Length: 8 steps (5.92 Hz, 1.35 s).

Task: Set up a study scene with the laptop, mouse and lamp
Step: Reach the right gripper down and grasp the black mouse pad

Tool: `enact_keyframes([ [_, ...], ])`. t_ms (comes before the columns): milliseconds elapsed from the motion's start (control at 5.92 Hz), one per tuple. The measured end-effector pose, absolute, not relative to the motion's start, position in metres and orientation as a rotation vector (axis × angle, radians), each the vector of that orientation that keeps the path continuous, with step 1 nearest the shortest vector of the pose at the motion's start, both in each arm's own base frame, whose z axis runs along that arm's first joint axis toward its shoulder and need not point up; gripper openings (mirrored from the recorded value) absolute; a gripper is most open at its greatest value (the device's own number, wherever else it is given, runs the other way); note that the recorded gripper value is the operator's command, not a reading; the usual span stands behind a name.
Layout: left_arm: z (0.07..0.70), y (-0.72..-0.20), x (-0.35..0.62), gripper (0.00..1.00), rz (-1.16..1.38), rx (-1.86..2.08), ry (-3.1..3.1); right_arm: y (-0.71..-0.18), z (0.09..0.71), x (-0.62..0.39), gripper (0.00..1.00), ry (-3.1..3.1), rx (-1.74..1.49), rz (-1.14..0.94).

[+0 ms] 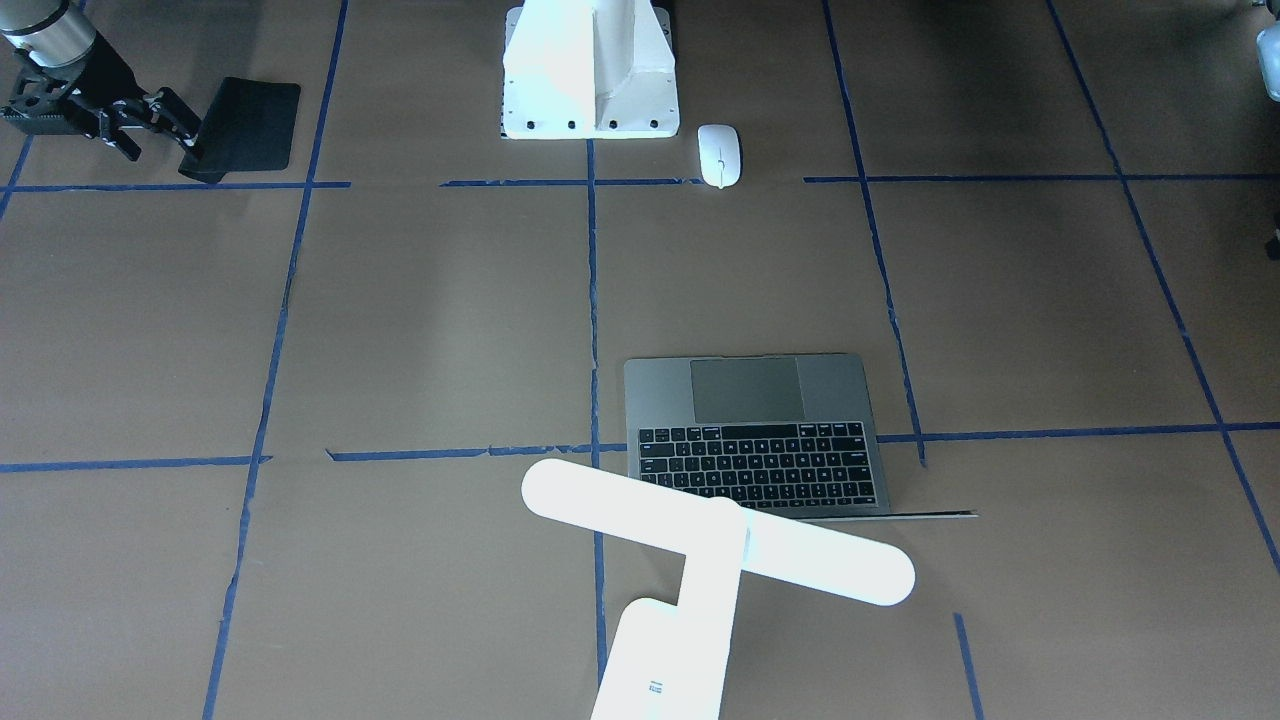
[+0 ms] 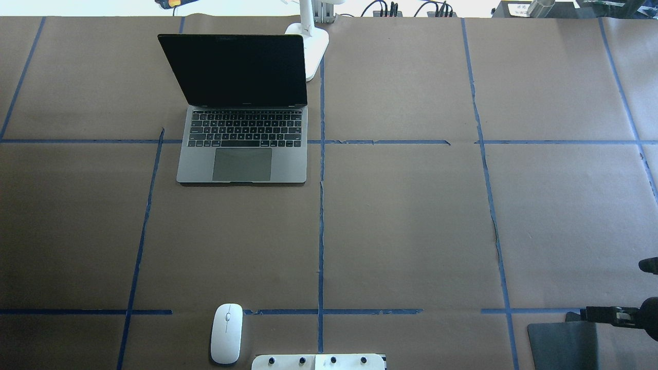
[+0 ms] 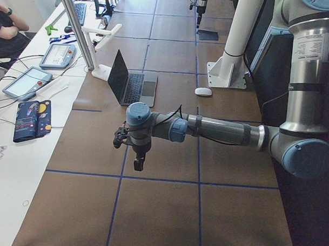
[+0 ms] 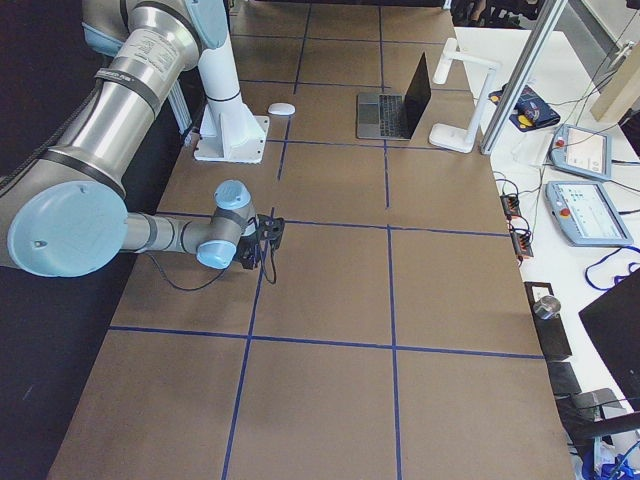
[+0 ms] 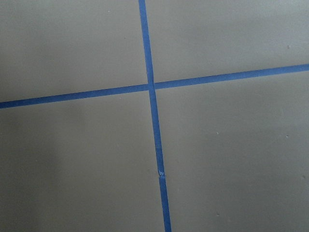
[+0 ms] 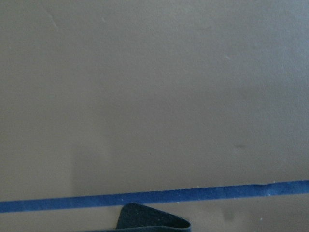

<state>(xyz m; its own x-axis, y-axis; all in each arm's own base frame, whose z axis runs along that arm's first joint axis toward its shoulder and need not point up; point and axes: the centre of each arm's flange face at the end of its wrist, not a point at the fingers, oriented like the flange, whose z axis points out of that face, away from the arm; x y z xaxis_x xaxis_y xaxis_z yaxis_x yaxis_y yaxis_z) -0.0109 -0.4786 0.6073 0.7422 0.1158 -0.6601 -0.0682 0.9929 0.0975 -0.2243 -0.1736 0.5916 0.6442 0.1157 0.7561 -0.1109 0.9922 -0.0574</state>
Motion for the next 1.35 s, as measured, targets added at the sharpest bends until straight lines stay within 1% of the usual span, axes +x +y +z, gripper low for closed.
enact_keyframes([
  [169, 0.607, -0.478, -0.011, 1.0, 0.102, 0.069, 0.727, -0.165, 0.599, -0.228, 0.78, -0.848, -0.021, 0.118],
  [338, 0.608, -0.478, -0.012, 1.0, 0.103, 0.069, 0.727, -0.162, 0.601, -0.232, 0.72, -0.845, -0.029, 0.111],
  [507, 0.608, -0.477, -0.012, 1.0, 0.103, 0.069, 0.727, -0.158, 0.601, -0.236, 0.71, -0.847, -0.035, 0.101],
  [845, 0.612, -0.473, -0.013, 1.0, 0.1, 0.062, 0.727, -0.151, 0.601, -0.242, 0.65, -0.846, -0.043, 0.074],
  [1014, 0.612, -0.472, -0.013, 1.0, 0.1, 0.063, 0.727, -0.148, 0.601, -0.245, 0.43, -0.844, -0.037, 0.063],
  [1182, 0.611, -0.471, -0.013, 1.0, 0.1, 0.065, 0.727, -0.146, 0.601, -0.249, 0.04, -0.841, -0.021, 0.054],
  [1351, 0.61, -0.469, -0.013, 1.0, 0.101, 0.066, 0.727, -0.145, 0.601, -0.251, 0.0, -0.84, -0.007, 0.05],
])
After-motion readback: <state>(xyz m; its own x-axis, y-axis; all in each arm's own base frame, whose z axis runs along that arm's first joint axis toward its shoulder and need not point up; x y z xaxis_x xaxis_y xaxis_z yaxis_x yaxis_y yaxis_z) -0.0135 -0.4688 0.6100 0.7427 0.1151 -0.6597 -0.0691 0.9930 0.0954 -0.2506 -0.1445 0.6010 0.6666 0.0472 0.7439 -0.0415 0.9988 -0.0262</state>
